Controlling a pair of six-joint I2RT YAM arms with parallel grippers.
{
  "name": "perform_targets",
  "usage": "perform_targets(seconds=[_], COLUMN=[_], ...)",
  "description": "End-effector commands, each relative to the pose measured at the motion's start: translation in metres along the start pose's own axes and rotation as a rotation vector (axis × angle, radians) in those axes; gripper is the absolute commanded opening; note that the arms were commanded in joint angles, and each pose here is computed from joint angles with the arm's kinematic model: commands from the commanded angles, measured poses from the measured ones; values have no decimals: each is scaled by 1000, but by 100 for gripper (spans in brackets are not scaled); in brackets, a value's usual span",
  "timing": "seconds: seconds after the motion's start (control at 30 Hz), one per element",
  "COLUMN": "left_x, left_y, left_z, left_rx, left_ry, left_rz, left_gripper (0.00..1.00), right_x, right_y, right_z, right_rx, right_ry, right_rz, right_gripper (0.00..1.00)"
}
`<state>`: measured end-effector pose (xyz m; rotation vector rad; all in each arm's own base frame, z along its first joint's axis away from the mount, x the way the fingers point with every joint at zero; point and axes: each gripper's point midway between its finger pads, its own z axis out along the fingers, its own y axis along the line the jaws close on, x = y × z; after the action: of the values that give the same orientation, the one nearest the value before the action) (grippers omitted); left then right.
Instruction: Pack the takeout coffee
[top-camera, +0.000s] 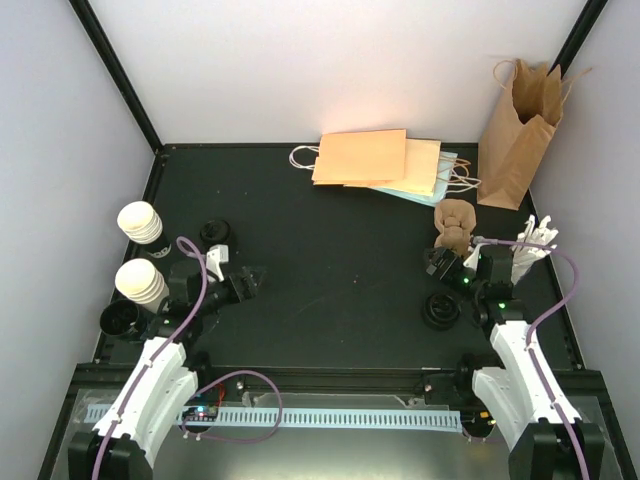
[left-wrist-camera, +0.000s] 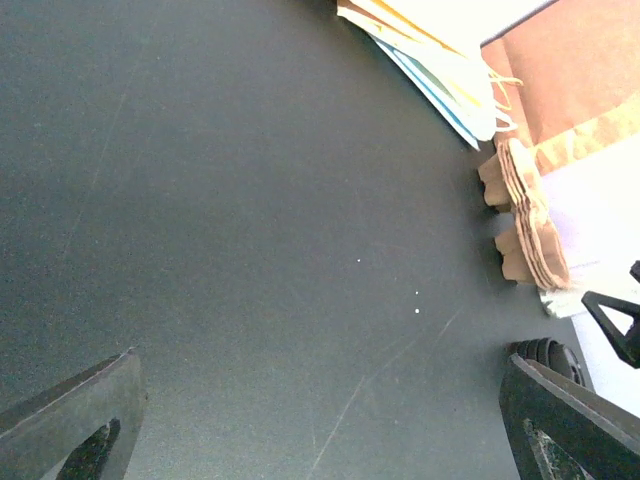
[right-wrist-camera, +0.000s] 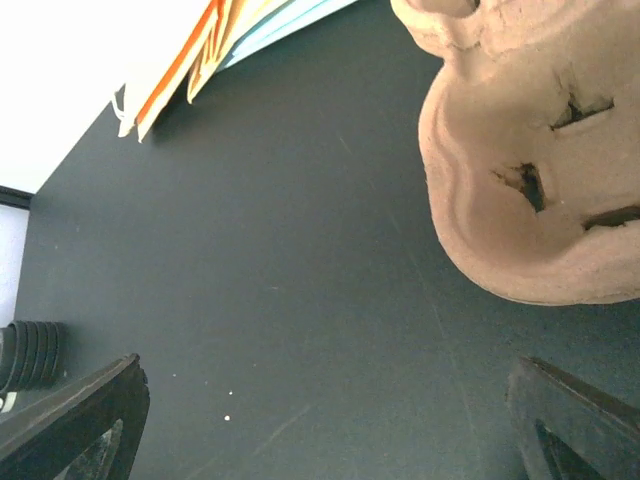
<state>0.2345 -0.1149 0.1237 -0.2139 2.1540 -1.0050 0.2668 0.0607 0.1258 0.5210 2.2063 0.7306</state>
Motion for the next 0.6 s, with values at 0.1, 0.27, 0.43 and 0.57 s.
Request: perform_targets(seconds=[0.1, 0.27, 0.43, 0.57], left_x=[-6, -15, -33, -42], left_y=[-12, -12, -6, -1], left_z=[2, 2, 2, 2], left_rx=[52, 31, -35, -64], left_ry=[-5, -33, -98, -155], left_rz=[109, 174, 175, 211], left_gripper=[99, 99, 99, 99], right_x=[-17, -27, -38, -46], right_y=[11, 18, 31, 41], right_z=[-1, 1, 8, 20], right_rx=[-2, -2, -37, -70], right_ry=[-26, -30, -18, 8], right_rz=[-45, -65, -86, -91], right_gripper=[100, 100, 100, 100])
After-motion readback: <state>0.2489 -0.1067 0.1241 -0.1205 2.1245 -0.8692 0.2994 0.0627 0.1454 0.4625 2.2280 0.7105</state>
